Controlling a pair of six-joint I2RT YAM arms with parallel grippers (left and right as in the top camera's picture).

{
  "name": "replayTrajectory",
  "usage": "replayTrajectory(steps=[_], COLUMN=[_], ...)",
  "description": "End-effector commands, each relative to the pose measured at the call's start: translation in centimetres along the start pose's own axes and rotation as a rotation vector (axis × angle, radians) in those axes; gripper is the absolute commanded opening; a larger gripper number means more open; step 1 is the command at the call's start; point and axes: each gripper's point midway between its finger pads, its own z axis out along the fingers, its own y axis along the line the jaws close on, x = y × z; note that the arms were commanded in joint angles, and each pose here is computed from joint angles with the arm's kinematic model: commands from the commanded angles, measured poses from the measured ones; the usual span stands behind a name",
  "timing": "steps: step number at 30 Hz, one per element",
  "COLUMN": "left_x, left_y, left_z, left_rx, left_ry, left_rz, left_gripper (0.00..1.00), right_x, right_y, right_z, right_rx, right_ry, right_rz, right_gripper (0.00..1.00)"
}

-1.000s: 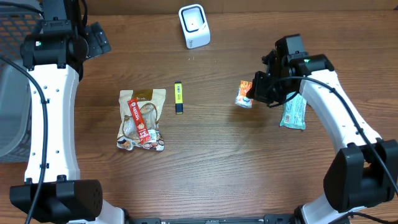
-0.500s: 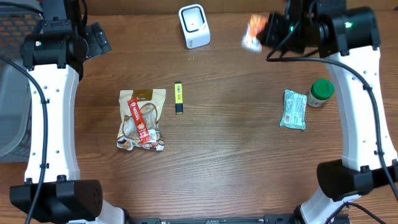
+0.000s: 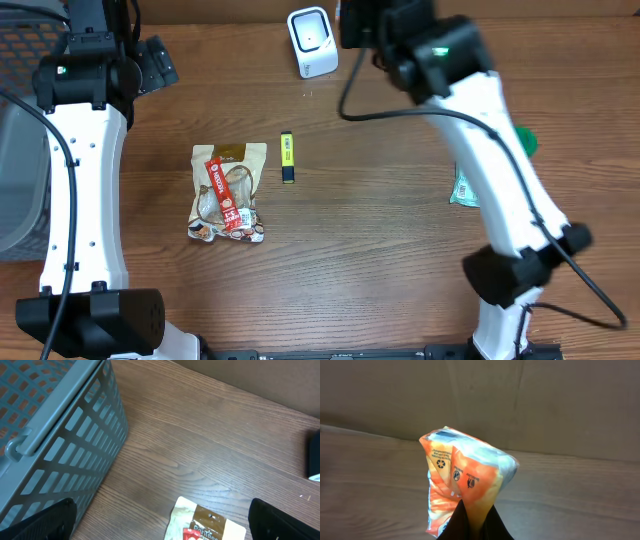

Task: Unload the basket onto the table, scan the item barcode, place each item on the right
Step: 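Carry the orange packet up to the white scanner window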

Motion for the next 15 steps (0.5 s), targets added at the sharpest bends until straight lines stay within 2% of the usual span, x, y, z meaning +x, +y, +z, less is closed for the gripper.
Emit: replayTrajectory(steps=[1,10,15], left_x=[-0.2,-0.2,-0.2], left_y=[0.1,0.1,0.1], left_z=[0.2,0.2,0.2], left_rx=[-0.012,-0.012,-0.012], left_ry=[-0.005,-0.005,-0.005], left_rz=[-0.013,-0.013,-0.013], left_gripper=[1.0,1.0,1.0], right_x=[0.7,5.8,8.9], right_y=[-0.2,2.4,2.0], right_z=[2.8,10.7,14.6], right_rx=[0.089,0.089,0.151], right_ry=[-0.003,0.077,0.124], right_rz=[-0.062,-0.18,-0.282], right_gripper=[0.04,0.04,0.04])
